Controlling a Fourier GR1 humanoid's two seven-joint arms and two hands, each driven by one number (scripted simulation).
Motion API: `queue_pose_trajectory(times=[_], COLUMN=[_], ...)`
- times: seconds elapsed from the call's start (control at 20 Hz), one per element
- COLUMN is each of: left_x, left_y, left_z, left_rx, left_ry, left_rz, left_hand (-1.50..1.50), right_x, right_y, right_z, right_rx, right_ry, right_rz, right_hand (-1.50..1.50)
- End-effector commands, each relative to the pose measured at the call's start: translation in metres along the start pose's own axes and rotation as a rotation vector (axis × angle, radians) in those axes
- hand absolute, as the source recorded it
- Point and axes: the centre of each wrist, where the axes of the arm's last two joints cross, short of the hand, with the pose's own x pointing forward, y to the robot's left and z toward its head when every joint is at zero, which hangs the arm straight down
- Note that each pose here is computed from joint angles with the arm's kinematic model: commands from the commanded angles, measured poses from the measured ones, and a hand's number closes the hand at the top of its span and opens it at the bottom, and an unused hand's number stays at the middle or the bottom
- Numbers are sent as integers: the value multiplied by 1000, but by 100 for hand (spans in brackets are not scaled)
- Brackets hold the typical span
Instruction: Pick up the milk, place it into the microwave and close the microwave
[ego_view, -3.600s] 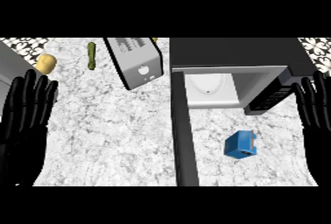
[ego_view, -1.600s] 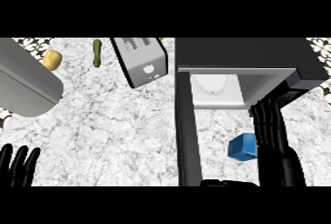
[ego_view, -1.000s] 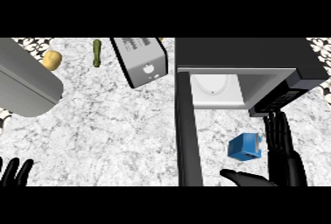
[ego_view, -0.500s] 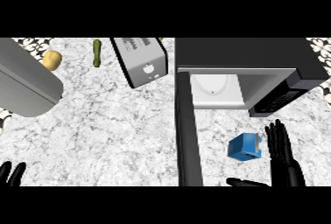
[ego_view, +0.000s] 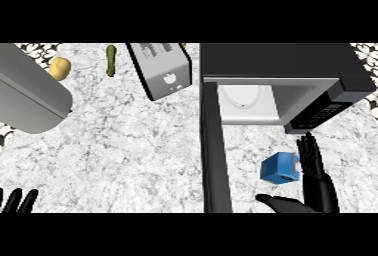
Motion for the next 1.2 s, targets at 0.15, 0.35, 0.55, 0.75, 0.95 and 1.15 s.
queue_pose_trajectory(times=[0.15,0.35,0.55,0.75,0.95,1.15], left_x=[9,13,11,4,10,1], left_y=[-2,10,8,5,4,5], left_z=[-10,-3,-8,-4,-5,-4], left_rx=[1,12,9,10,13,15], left_ry=[3,15,15,-6,9,9], left_rz=[0,-11,-6,-7,-2,-6], left_hand=[-150,-150,-150,-150,-150,-150], right_x=[-37,-38,-69,-66,-70,-78], right_y=[-1,-49,-43,-54,-38,-40], right_z=[-8,-11,-9,5,-4,9], right_rx=[-84,-142,-127,-34,201,240], right_ry=[41,68,93,97,105,10], right_rz=[70,176,177,35,-185,-294], right_hand=[-150,-150,-150,-150,-150,150])
